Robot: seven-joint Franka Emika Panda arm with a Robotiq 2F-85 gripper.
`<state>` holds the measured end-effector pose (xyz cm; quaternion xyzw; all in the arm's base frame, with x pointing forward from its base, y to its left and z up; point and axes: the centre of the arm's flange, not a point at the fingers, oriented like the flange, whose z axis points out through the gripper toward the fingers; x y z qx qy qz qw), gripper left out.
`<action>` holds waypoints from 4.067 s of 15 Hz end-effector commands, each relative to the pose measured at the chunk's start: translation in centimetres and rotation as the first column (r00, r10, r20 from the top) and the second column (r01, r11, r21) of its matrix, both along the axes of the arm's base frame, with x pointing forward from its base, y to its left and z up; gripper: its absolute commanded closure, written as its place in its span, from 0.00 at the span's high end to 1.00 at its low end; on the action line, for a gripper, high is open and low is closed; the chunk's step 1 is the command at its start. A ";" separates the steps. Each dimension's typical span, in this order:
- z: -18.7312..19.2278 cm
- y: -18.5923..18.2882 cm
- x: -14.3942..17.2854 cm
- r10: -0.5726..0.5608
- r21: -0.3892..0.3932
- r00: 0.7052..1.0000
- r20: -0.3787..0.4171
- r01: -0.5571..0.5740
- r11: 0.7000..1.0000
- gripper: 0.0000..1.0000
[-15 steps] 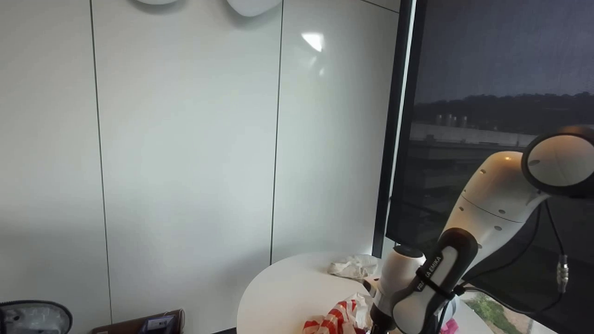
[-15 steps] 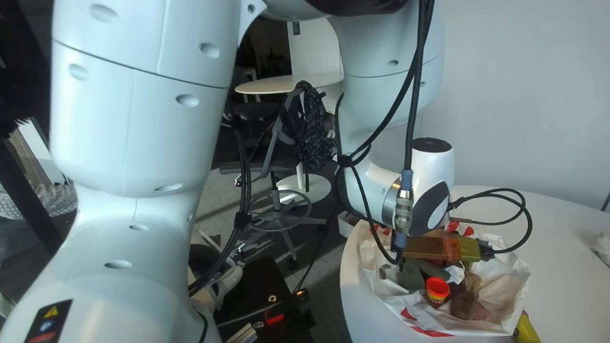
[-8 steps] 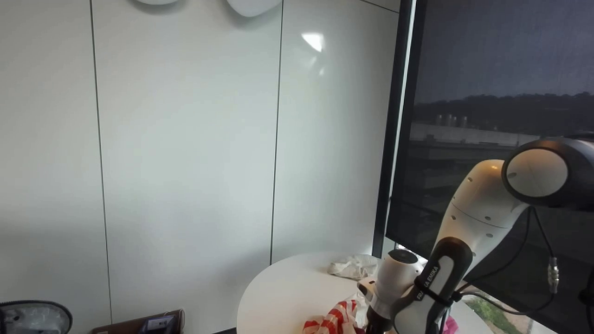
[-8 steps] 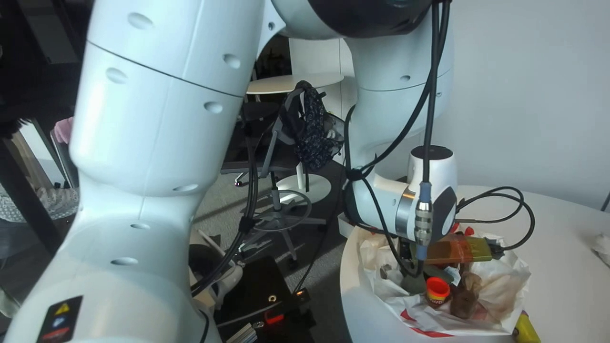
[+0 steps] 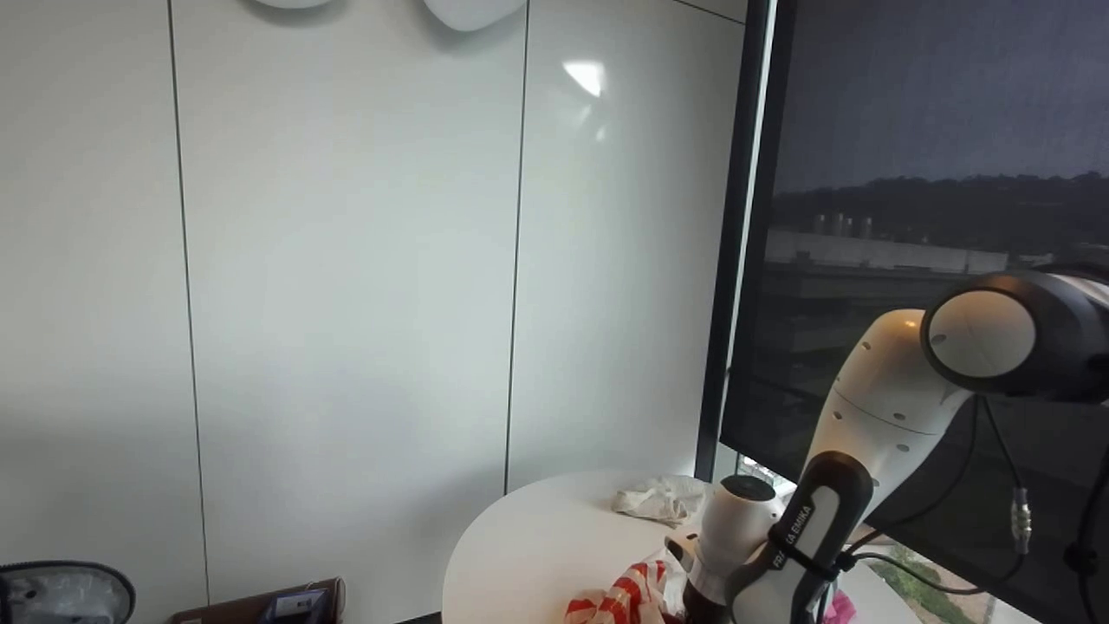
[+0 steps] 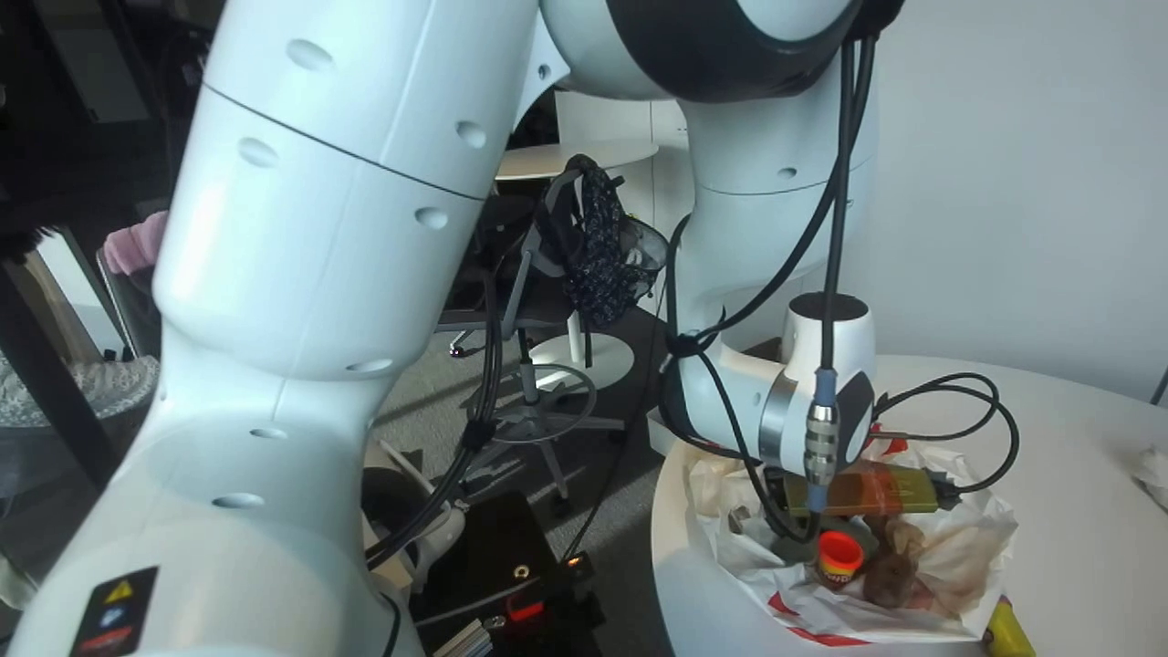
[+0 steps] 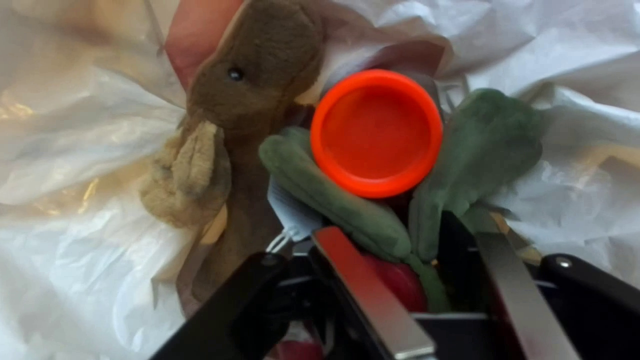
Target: Remove the pink shirt, the turnip plush toy, the moose toy and the orange object from the plastic bag
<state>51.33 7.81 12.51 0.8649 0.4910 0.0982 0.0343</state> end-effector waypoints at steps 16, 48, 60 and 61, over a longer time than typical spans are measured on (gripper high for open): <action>18.0 -9.4 -2.5 -0.317 0.136 0.915 0.250 0.291 0.947 0.08; 7.7 -29.3 6.1 -0.666 -0.017 0.662 0.344 0.713 0.701 0.61; 10.2 -13.4 -0.2 -0.504 0.093 0.855 0.126 0.495 0.864 1.00; 9.2 -11.9 -0.5 -0.466 0.092 0.878 0.112 0.458 0.884 1.00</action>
